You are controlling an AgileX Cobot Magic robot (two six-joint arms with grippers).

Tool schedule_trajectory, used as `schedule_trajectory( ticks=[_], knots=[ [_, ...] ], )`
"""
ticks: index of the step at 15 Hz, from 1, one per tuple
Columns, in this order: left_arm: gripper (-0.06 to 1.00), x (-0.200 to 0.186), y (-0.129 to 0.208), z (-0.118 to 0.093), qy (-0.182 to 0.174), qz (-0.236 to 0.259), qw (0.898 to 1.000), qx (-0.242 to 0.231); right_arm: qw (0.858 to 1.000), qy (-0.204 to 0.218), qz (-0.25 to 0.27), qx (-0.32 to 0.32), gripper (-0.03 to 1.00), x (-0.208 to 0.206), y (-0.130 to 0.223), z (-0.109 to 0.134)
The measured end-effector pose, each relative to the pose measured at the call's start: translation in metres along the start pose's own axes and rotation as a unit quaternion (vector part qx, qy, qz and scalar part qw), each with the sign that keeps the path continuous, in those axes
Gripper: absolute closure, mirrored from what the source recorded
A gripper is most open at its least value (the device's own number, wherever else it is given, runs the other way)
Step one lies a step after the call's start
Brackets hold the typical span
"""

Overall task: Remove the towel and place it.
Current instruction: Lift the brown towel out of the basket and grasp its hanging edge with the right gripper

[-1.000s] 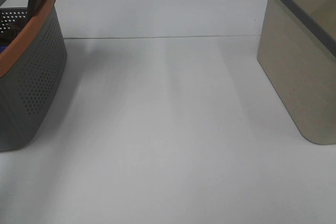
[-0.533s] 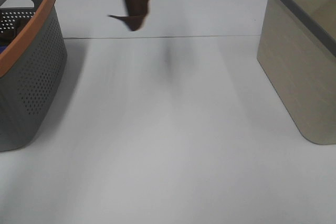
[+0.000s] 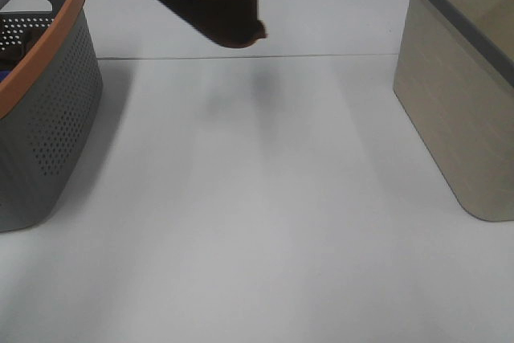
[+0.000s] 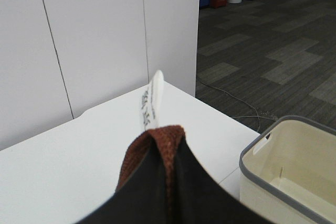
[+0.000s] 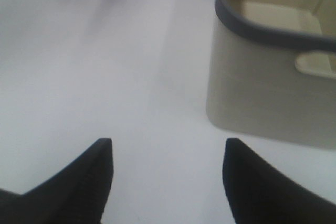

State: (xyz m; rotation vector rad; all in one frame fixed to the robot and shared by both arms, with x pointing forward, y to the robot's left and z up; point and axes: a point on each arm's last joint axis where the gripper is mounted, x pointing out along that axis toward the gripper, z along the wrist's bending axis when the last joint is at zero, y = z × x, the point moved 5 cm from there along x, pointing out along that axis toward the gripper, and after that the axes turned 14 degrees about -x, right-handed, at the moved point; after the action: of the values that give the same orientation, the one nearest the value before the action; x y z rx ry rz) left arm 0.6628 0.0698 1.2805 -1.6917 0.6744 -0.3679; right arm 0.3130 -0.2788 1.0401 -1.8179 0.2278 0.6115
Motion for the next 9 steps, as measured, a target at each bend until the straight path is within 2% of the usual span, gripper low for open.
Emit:
schedule_trajectory(
  ticks=[3,6,9],
  knots=[
    [0.94,0.0,0.003,-0.006,0.02,0.011,0.999,0.034,0.996,-0.036,-0.066,-0.039,0.37,0.016,-0.032,0.003],
    [0.94,0.001,0.015,-0.009,0.039,0.047,0.996,0.067,0.993,-0.088,-0.067,-0.052,0.37,0.047,-0.05,0.007],
    [0.94,0.004,0.038,-0.01,0.06,0.111,0.985,0.115,0.987,-0.123,-0.069,-0.077,0.37,0.078,-0.061,0.008]
  ],
)
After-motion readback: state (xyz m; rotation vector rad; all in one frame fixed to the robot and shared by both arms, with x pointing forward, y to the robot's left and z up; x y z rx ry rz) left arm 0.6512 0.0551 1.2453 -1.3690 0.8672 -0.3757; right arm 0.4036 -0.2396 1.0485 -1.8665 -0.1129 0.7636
